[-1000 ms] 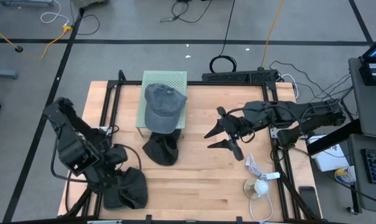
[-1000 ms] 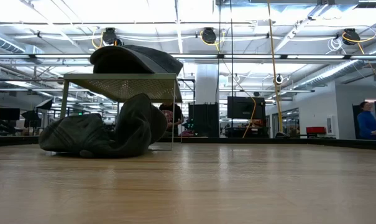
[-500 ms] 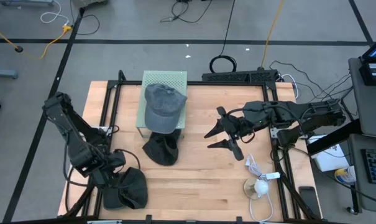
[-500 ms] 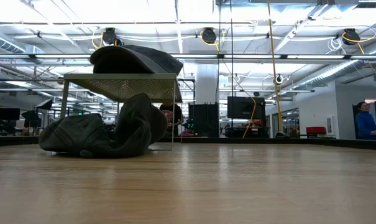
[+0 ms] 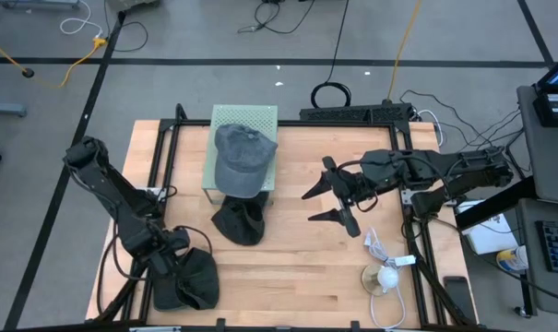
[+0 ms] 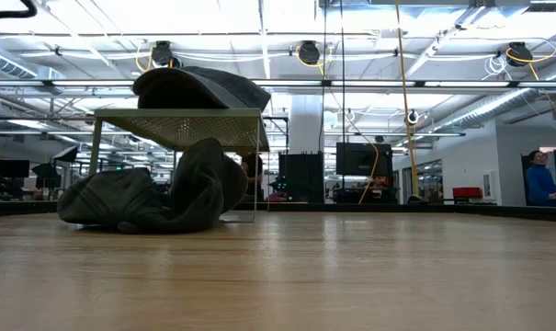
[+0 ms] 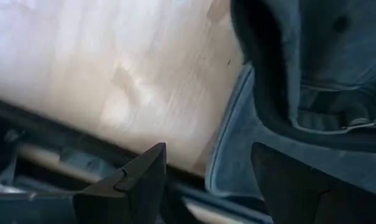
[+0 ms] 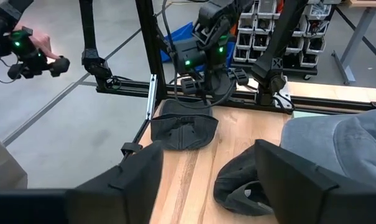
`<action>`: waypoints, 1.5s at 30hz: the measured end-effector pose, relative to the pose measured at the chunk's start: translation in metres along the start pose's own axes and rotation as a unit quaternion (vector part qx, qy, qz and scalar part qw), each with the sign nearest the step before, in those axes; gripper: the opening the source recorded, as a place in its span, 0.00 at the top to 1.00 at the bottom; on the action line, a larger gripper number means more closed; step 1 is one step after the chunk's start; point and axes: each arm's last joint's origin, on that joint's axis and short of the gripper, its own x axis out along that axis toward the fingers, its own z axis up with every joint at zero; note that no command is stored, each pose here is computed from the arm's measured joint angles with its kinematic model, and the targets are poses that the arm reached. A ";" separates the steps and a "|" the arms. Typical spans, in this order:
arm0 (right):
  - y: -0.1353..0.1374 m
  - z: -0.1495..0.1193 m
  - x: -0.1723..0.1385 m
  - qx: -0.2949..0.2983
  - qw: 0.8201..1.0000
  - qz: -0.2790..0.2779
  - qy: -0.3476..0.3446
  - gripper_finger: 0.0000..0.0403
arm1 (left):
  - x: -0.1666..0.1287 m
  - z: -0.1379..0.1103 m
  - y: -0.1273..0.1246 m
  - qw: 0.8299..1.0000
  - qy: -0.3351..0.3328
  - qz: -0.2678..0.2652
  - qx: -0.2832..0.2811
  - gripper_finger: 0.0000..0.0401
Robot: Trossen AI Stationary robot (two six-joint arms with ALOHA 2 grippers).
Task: Pick & Place hat
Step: Put the bottom black cap on the shelf
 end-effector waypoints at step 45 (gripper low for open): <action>0.001 0.013 -0.001 0.115 0.991 0.015 -0.066 0.54 | -0.005 0.004 0.015 0.975 -0.129 -0.169 0.058 0.98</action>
